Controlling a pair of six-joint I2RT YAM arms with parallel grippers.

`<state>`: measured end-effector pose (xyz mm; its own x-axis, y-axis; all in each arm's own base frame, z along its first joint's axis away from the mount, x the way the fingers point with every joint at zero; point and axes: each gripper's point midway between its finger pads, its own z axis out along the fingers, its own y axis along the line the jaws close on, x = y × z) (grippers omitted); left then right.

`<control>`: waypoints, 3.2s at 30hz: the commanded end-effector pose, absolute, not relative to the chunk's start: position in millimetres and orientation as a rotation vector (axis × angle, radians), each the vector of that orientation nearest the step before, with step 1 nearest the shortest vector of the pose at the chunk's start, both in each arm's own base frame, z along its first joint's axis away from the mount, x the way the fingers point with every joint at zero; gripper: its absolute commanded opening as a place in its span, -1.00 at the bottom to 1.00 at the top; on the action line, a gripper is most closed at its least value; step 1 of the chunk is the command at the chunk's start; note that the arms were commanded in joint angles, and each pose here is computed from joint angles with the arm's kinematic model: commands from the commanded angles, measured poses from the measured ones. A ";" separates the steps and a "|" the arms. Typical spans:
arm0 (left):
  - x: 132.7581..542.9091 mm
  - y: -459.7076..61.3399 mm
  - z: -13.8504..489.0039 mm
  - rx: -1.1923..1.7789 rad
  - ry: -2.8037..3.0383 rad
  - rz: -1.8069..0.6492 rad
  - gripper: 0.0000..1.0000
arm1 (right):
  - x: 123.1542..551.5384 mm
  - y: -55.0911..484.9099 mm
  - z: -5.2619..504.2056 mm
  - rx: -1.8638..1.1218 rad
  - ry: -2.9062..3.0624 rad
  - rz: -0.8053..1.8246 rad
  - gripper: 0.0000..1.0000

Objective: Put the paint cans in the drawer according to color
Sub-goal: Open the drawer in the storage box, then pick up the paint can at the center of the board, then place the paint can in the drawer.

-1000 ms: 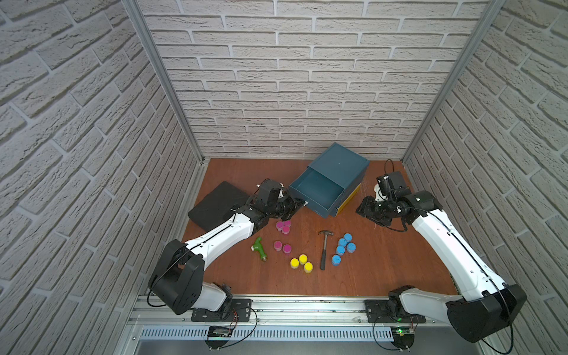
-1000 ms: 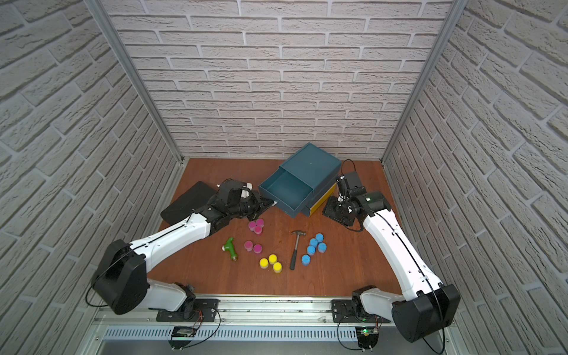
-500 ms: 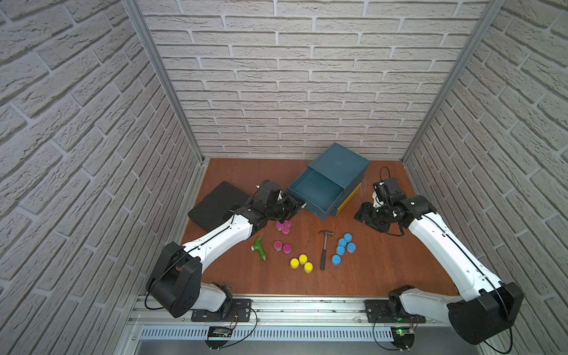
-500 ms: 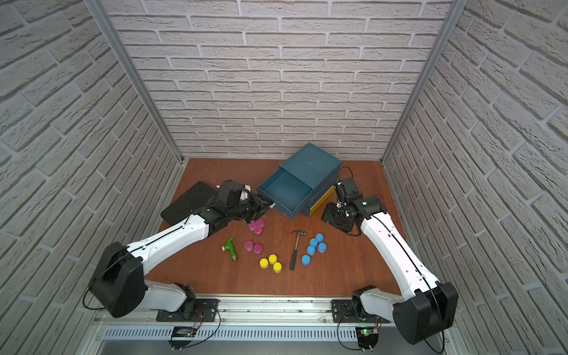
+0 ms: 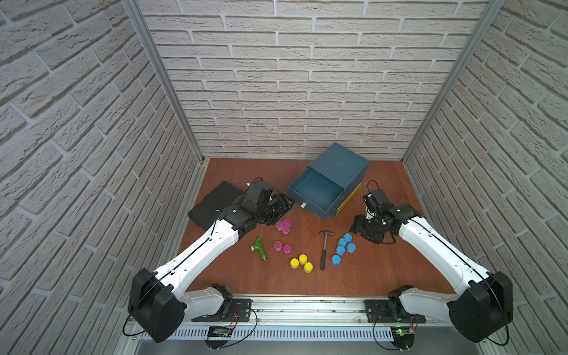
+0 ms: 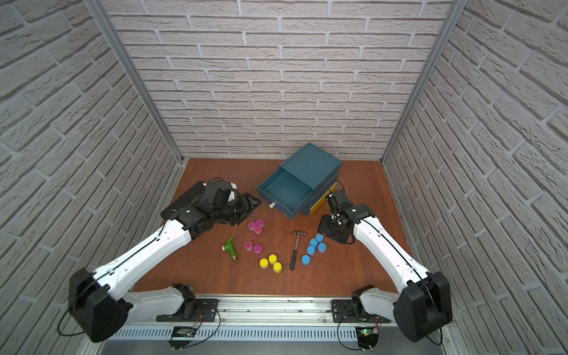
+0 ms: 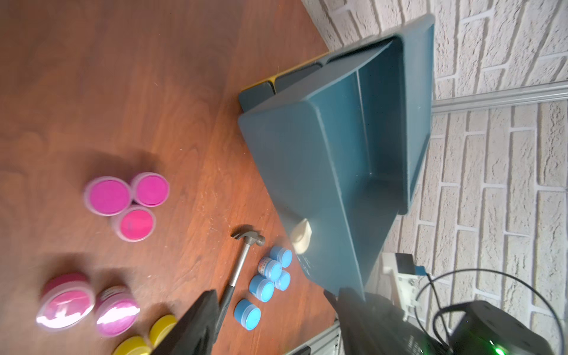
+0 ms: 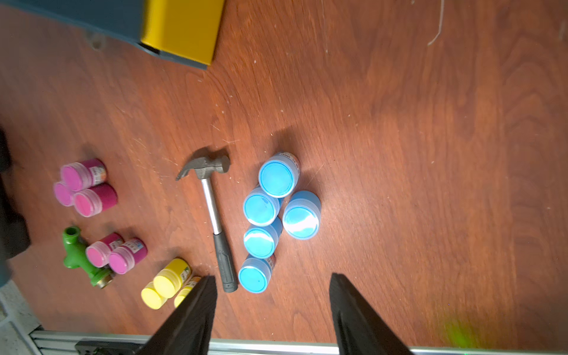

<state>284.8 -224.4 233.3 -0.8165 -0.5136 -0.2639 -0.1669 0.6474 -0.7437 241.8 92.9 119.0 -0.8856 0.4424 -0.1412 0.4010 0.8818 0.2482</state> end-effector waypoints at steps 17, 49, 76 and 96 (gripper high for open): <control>266.2 -123.7 220.2 -0.596 2.454 -0.668 0.40 | 283.9 98.7 50.0 0.725 2.897 0.181 0.26; 277.1 -132.5 220.3 -0.558 2.452 -0.708 0.36 | 278.0 56.8 162.5 0.660 2.737 -0.059 -0.91; 280.7 -158.5 225.6 -0.376 2.476 -0.732 0.35 | 402.8 276.9 255.3 -0.186 2.701 0.313 -0.95; 278.3 -164.6 228.0 -0.371 2.466 -0.738 0.34 | 424.3 293.4 201.7 -0.208 2.763 0.283 -0.55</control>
<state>273.0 -162.5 209.4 -0.8464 -0.3843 -0.3687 -0.1367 0.8258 -0.5471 420.1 286.2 196.4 -0.9373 -0.1012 -0.3334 -0.1588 0.9758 0.1502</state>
